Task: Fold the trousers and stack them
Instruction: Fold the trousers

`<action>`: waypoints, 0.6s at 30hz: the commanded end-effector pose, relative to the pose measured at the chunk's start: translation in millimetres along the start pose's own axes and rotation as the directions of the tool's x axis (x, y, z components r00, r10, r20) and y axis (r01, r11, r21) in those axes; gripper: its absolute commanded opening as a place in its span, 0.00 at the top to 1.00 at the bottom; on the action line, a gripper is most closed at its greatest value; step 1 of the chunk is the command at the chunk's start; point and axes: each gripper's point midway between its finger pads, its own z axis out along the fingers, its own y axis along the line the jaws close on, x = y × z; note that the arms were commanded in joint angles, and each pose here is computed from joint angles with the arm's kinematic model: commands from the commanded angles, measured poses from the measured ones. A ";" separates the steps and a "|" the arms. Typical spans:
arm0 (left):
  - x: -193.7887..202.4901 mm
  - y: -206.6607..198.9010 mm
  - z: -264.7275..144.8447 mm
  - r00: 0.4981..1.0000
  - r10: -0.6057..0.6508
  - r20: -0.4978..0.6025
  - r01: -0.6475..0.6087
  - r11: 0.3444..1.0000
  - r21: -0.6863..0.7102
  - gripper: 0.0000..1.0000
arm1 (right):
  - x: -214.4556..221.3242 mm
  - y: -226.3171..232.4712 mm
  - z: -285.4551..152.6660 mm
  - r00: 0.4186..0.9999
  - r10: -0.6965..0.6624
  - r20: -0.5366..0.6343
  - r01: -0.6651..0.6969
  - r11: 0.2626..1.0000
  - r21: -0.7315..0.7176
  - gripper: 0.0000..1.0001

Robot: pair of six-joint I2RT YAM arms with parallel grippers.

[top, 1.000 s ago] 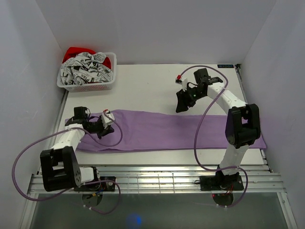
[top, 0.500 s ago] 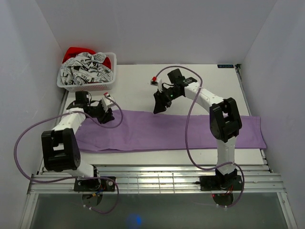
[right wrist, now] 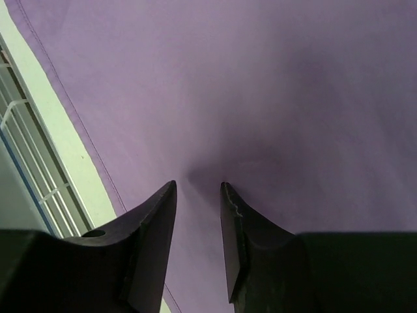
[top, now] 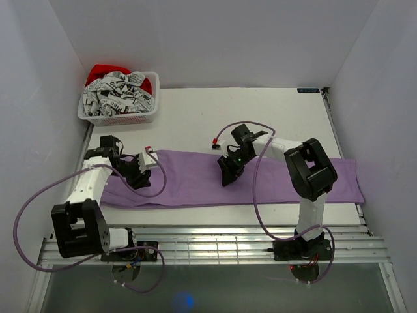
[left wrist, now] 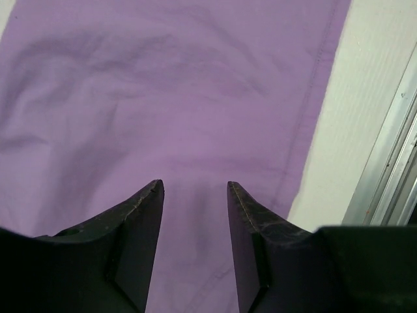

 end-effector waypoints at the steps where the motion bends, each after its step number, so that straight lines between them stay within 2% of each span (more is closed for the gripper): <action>1: 14.0 -35.9 -4.0 0.997 0.062 -0.054 -0.061 0.998 0.032 0.45 | -10.1 -8.9 -10.4 0.999 -0.038 0.038 0.034 0.996 0.086 0.62; 7: 31.7 -46.9 7.4 0.987 0.123 -0.107 -0.126 0.992 -0.027 0.46 | -13.7 -13.6 -10.5 0.999 -0.016 0.043 0.012 0.996 0.091 0.66; 13: 42.8 -59.3 9.6 0.966 0.215 -0.144 -0.216 0.976 0.007 0.45 | -18.3 -16.8 -15.0 0.999 -0.008 0.045 0.004 0.995 0.101 0.67; 18: 42.9 -66.2 13.7 0.960 0.243 -0.136 -0.242 0.970 0.026 0.45 | -18.4 -18.6 -15.5 0.999 -0.001 0.040 -0.003 0.995 0.104 0.67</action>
